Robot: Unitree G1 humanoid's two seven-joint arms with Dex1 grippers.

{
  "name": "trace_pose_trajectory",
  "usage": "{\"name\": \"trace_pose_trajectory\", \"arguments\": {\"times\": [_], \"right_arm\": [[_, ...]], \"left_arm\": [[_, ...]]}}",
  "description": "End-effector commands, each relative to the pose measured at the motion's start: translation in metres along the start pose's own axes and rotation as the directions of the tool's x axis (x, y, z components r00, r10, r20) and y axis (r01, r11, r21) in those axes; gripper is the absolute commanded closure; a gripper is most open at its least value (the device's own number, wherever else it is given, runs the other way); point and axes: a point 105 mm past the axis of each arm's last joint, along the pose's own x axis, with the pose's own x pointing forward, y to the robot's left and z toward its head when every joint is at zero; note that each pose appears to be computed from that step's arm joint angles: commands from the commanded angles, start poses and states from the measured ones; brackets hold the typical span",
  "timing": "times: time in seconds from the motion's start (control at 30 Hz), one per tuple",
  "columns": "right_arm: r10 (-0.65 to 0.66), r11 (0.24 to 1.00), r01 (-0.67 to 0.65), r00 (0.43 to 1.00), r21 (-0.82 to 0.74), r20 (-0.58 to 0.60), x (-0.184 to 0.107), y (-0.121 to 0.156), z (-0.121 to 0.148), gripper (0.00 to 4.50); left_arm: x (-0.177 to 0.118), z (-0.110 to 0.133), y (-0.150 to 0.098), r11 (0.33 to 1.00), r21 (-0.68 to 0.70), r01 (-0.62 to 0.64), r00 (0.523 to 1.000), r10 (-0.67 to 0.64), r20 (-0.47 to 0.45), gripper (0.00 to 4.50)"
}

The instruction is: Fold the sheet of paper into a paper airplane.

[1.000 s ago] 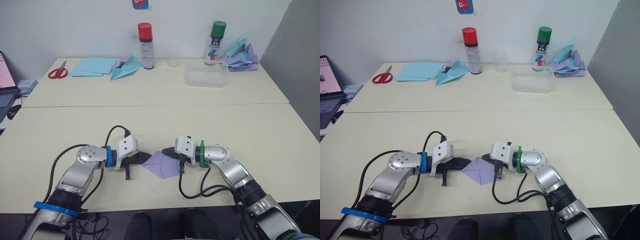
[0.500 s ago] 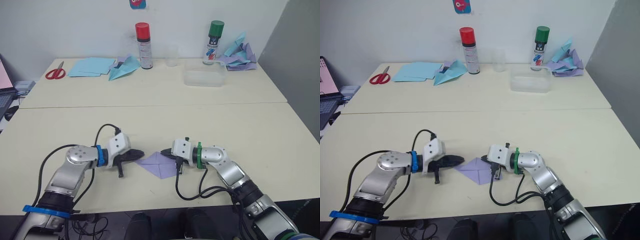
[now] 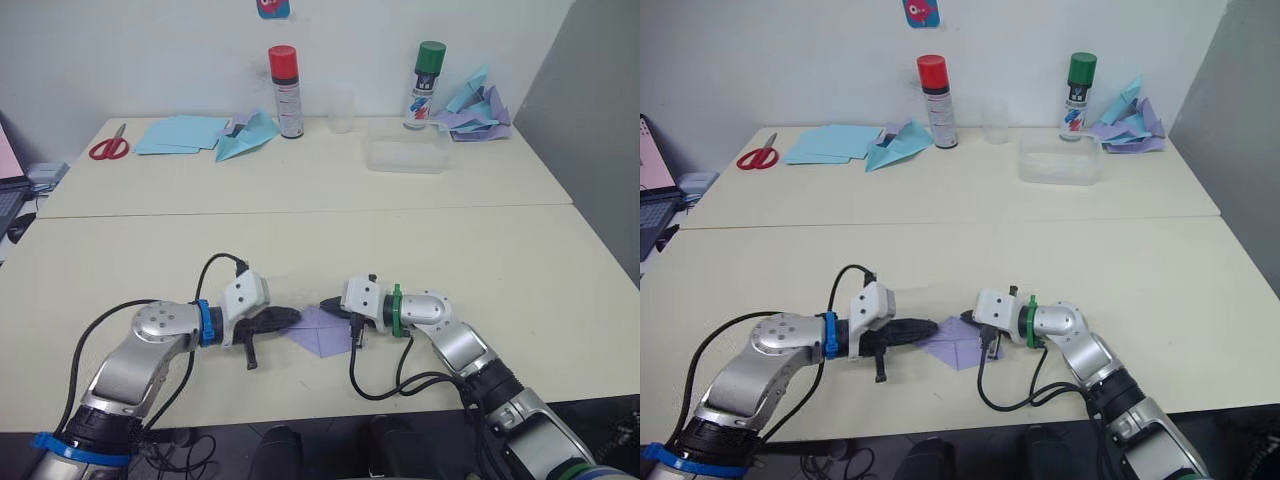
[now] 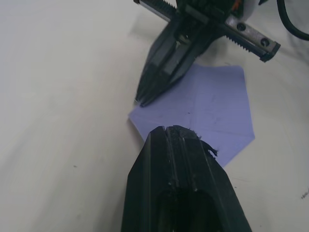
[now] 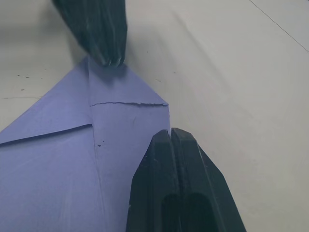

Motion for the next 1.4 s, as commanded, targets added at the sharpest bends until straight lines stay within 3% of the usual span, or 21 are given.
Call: {"name": "trace_pose_trajectory", "arguments": {"times": [0.03, 0.4, 0.43, 0.5, 0.6, 0.83, 0.87, 1.03, 1.13, 1.4], "right_arm": [[0.011, 1.000, -0.010, 0.999, 0.006, -0.041, 0.002, 0.002, -0.009, 4.46], [-0.028, 0.998, 0.028, 1.000, 0.049, -0.001, 0.000, -0.005, 0.000, 4.46], [-0.030, 0.997, 0.029, 0.999, 0.069, 0.013, -0.002, -0.006, 0.003, 4.30], [-0.031, 0.996, 0.028, 0.999, 0.088, 0.027, -0.005, -0.008, 0.007, 3.84], [-0.051, 0.994, 0.047, 0.998, 0.101, 0.041, -0.012, -0.015, 0.014, 2.81], [-0.105, 0.977, 0.069, 0.979, 0.202, 0.174, -0.039, -0.034, 0.052, 0.07], [-0.094, 0.976, 0.050, 0.974, 0.210, 0.204, -0.043, -0.033, 0.061, 0.02], [-0.071, 0.977, 0.015, 0.963, 0.213, 0.260, -0.049, -0.032, 0.081, 0.02], [0.002, 0.980, -0.056, 0.963, 0.190, 0.271, -0.043, -0.016, 0.083, 0.61], [0.077, 0.977, -0.101, 0.988, 0.186, 0.134, -0.026, 0.010, 0.041, 3.49]], "left_arm": [[0.001, -0.006, 0.002, 1.000, -0.008, -0.012, 1.000, 0.012, -0.014, 4.50], [0.005, -0.038, 0.000, 0.997, -0.081, -0.008, 0.997, 0.002, -0.075, 4.50], [0.006, -0.040, -0.002, 0.997, -0.082, -0.003, 0.997, -0.004, -0.080, 4.50], [0.007, -0.044, -0.005, 0.996, -0.085, 0.006, 0.996, -0.013, -0.084, 4.50], [0.009, -0.051, -0.012, 0.995, -0.094, 0.021, 0.995, -0.030, -0.094, 4.50], [0.012, -0.062, -0.018, 0.994, -0.111, 0.019, 0.994, -0.031, -0.109, 4.50], [0.012, -0.063, -0.018, 0.994, -0.112, 0.019, 0.993, -0.031, -0.111, 4.50], [0.014, -0.065, -0.017, 0.993, -0.112, 0.023, 0.993, -0.036, -0.114, 4.50], [0.015, -0.065, -0.015, 0.994, -0.109, 0.026, 0.992, -0.039, -0.116, 4.50], [0.015, -0.060, -0.009, 0.995, -0.099, 0.019, 0.993, -0.031, -0.114, 4.50]]}}
